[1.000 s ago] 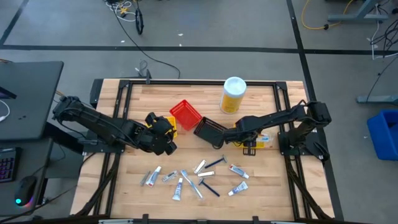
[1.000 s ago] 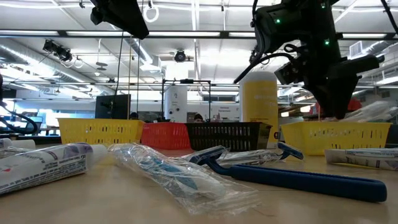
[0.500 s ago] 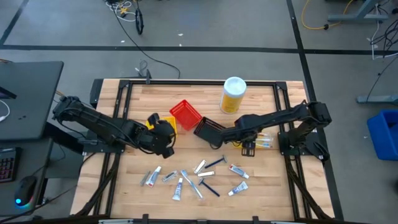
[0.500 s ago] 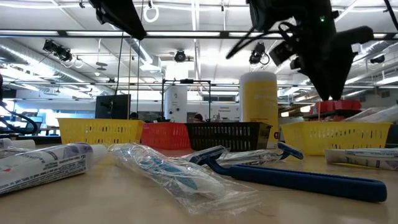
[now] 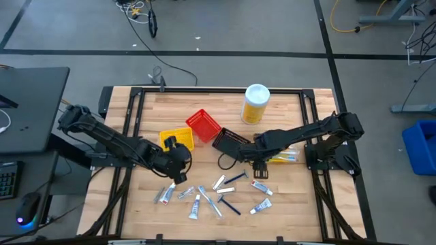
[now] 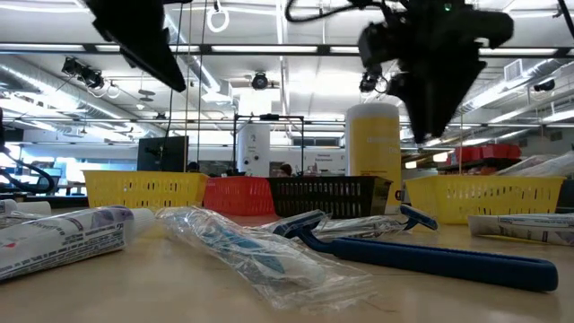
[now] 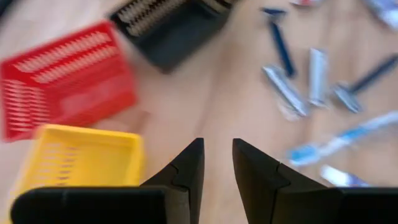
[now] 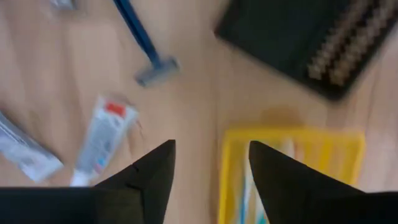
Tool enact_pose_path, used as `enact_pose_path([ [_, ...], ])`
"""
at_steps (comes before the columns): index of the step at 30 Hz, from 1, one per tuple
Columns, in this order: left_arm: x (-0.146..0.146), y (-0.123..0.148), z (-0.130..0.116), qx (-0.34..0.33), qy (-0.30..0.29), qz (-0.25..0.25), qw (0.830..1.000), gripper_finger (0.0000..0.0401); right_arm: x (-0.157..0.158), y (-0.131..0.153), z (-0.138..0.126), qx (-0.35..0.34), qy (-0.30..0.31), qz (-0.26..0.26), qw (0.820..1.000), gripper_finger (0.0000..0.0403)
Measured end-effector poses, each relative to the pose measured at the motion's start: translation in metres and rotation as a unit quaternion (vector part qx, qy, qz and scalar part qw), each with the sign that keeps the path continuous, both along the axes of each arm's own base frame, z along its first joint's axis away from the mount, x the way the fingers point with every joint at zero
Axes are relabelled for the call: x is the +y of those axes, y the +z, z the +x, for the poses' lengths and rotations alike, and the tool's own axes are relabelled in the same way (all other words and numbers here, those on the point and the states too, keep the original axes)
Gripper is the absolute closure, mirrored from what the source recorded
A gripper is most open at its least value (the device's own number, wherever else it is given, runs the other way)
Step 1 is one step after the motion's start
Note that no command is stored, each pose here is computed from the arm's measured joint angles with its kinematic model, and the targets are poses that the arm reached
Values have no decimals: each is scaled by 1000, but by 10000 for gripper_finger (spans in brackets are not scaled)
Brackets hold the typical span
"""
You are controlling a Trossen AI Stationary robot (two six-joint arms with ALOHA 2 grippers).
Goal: Pick & Place Travel size toiletries
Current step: Put the toothpaste into the black bin
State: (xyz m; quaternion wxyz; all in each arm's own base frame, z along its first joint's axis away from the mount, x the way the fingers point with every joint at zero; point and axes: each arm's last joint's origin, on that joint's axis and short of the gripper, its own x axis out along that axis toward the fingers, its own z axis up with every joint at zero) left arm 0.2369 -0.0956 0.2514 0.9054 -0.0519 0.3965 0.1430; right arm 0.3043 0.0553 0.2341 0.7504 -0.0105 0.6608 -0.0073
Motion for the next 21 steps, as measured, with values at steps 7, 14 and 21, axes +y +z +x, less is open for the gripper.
enact_pose_path([
  [7,-14,-5,4,-45,-75,-20,996,310,10,7,24,-133,41,17,990,151],
  [14,-17,-8,5,-59,-99,-23,993,310,12,11,33,-188,42,24,981,145],
  [21,-16,-8,5,-61,-93,-15,994,310,12,11,34,-188,42,24,981,163],
])
